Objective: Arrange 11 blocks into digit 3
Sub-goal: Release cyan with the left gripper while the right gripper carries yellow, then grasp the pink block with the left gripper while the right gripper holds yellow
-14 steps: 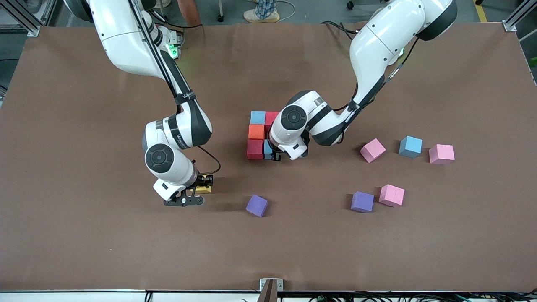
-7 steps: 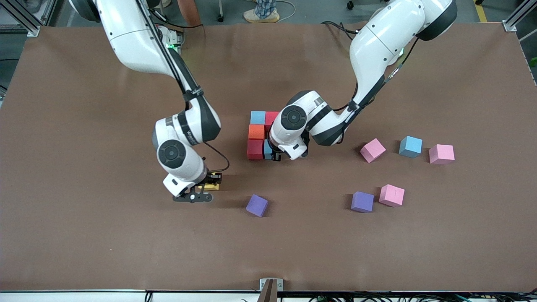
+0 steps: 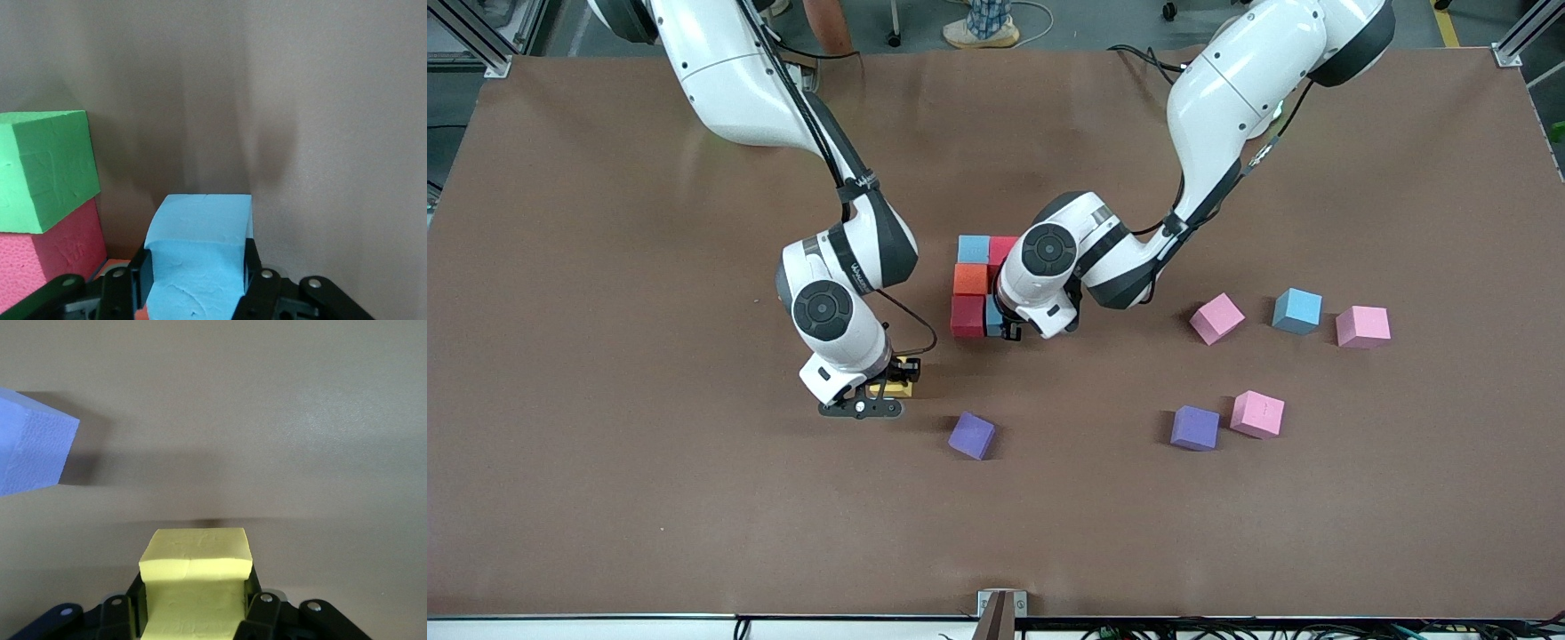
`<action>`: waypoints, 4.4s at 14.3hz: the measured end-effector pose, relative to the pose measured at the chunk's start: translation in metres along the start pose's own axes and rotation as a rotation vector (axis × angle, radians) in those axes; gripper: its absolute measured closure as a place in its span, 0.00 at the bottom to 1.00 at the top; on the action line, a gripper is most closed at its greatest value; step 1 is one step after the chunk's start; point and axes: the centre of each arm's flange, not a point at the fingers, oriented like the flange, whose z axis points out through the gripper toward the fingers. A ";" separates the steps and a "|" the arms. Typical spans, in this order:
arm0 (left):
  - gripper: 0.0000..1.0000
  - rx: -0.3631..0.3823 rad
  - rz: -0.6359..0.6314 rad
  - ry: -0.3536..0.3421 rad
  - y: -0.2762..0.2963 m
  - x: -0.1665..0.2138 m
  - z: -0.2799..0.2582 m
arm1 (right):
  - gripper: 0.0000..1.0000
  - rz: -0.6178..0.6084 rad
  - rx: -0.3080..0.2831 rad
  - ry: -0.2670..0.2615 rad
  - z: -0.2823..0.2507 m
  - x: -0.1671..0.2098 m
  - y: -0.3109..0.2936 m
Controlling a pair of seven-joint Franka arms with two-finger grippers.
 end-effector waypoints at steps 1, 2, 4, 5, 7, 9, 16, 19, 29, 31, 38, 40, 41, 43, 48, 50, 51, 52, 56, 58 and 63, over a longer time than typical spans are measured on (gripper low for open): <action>0.45 0.000 0.000 0.000 0.000 0.000 0.000 | 0.44 -0.002 0.000 0.000 0.000 -0.001 -0.002; 0.44 0.000 0.000 0.000 0.000 0.000 0.000 | 0.44 -0.003 0.001 0.000 0.000 -0.003 -0.006; 0.33 0.006 0.006 0.002 -0.001 0.000 0.004 | 0.44 -0.008 0.002 0.001 0.000 -0.009 -0.017; 0.22 0.011 0.020 0.002 -0.002 0.000 0.008 | 0.44 -0.011 0.003 0.003 0.000 -0.011 -0.021; 0.02 0.003 0.037 -0.006 0.001 0.000 0.008 | 0.44 -0.012 0.004 0.005 -0.001 -0.012 -0.023; 0.00 -0.012 0.037 -0.016 0.008 0.000 0.000 | 0.44 -0.009 0.005 0.005 -0.002 -0.012 -0.024; 0.00 -0.079 0.069 -0.016 0.017 -0.008 -0.066 | 0.44 -0.039 0.013 0.014 -0.005 -0.034 -0.066; 0.00 -0.100 0.130 0.017 0.022 -0.002 -0.111 | 0.44 -0.010 0.021 0.028 -0.004 -0.035 -0.084; 0.00 -0.090 0.440 0.106 0.102 0.154 -0.215 | 0.44 0.047 0.021 0.036 0.013 -0.049 -0.124; 0.00 -0.092 0.529 0.112 0.114 0.186 -0.224 | 0.44 0.044 0.020 0.034 0.014 -0.051 -0.126; 0.00 0.004 1.097 0.247 0.144 0.290 -0.221 | 0.44 0.029 -0.002 0.018 0.031 -0.061 -0.131; 0.00 0.051 1.249 0.243 0.150 0.315 -0.207 | 0.44 0.028 -0.004 0.017 0.032 -0.061 -0.131; 0.00 0.071 1.308 0.241 0.152 0.325 -0.201 | 0.44 0.028 -0.004 0.017 0.032 -0.061 -0.131; 0.00 0.105 1.413 0.228 0.156 0.352 -0.191 | 0.44 0.026 -0.005 0.017 0.032 -0.062 -0.132; 0.00 0.148 1.620 0.187 0.163 0.385 -0.160 | 0.44 0.019 -0.020 0.012 0.037 -0.065 -0.130; 0.00 0.148 1.666 0.186 0.167 0.389 -0.139 | 0.44 0.015 -0.024 0.013 0.038 -0.066 -0.130; 0.00 0.148 1.678 0.182 0.168 0.392 -0.130 | 0.44 0.014 -0.026 0.013 0.038 -0.066 -0.130; 0.00 0.150 1.688 0.177 0.169 0.394 -0.124 | 0.44 0.013 -0.026 0.014 0.038 -0.066 -0.130; 0.00 0.174 1.702 0.173 0.169 0.410 -0.114 | 0.44 0.023 -0.027 0.014 0.039 -0.067 -0.132; 0.00 0.182 1.702 0.165 0.169 0.413 -0.108 | 0.44 0.023 -0.027 0.015 0.039 -0.069 -0.133; 0.07 0.190 1.701 0.149 0.169 0.413 -0.096 | 0.44 0.023 -0.028 0.015 0.039 -0.070 -0.135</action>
